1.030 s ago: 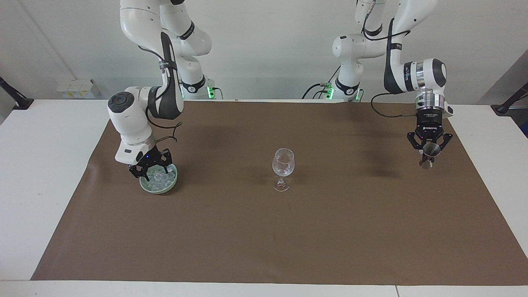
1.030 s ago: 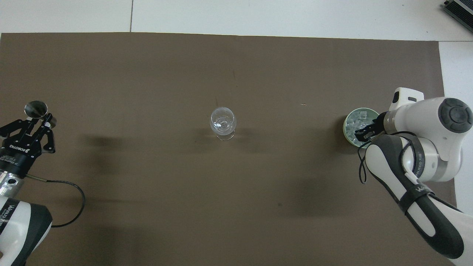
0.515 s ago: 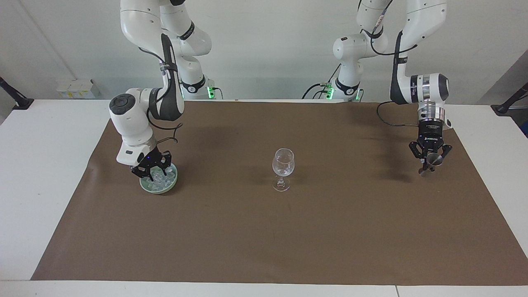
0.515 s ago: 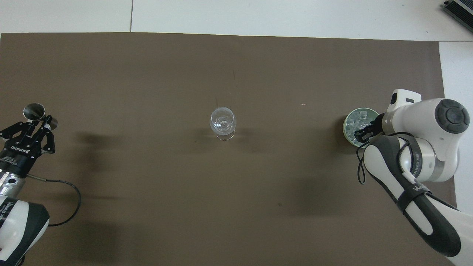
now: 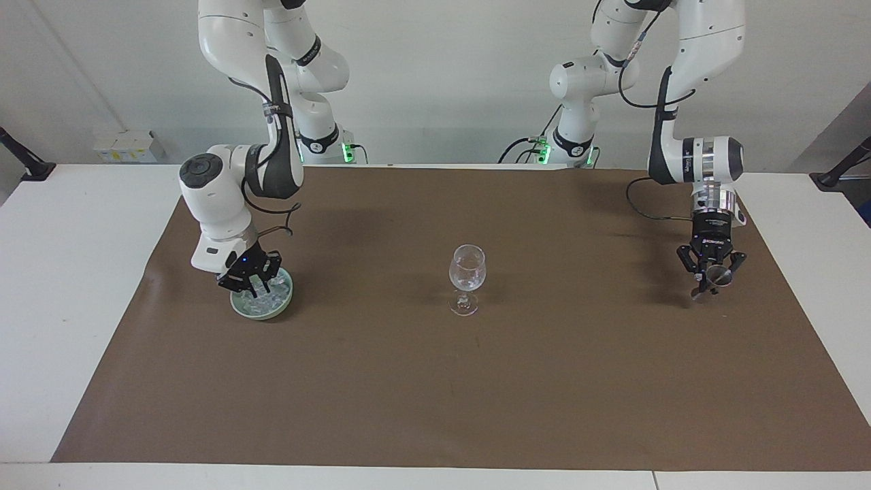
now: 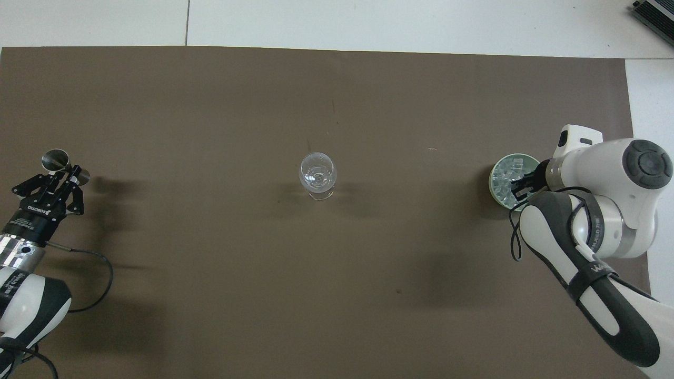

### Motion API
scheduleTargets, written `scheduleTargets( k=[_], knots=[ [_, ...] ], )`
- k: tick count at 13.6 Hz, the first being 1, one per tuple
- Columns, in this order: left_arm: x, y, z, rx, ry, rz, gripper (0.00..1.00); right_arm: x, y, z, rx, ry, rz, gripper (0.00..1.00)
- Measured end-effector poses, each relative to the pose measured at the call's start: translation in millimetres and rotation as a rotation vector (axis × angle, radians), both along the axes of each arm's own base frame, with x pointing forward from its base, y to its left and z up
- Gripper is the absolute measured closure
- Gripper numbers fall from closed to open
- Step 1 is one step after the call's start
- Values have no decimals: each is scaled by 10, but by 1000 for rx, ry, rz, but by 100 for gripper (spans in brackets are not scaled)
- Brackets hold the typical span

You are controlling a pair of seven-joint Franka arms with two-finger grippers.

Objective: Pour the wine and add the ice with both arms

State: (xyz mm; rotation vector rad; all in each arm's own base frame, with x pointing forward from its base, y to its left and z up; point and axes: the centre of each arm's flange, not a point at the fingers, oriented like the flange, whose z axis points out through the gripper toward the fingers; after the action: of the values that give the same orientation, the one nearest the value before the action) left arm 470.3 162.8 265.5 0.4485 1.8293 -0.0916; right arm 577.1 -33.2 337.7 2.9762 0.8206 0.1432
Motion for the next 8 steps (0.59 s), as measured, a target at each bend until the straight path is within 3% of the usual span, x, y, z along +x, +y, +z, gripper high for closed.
scheduleTargets(
  k=[4,8],
  knots=[
    [62,13,-53,-80,29,25,79,97,26,399,76,24,-64,74],
    [114,-16,-109,-130,38,53,79,158,119,920,106,13,-201,74]
  ],
)
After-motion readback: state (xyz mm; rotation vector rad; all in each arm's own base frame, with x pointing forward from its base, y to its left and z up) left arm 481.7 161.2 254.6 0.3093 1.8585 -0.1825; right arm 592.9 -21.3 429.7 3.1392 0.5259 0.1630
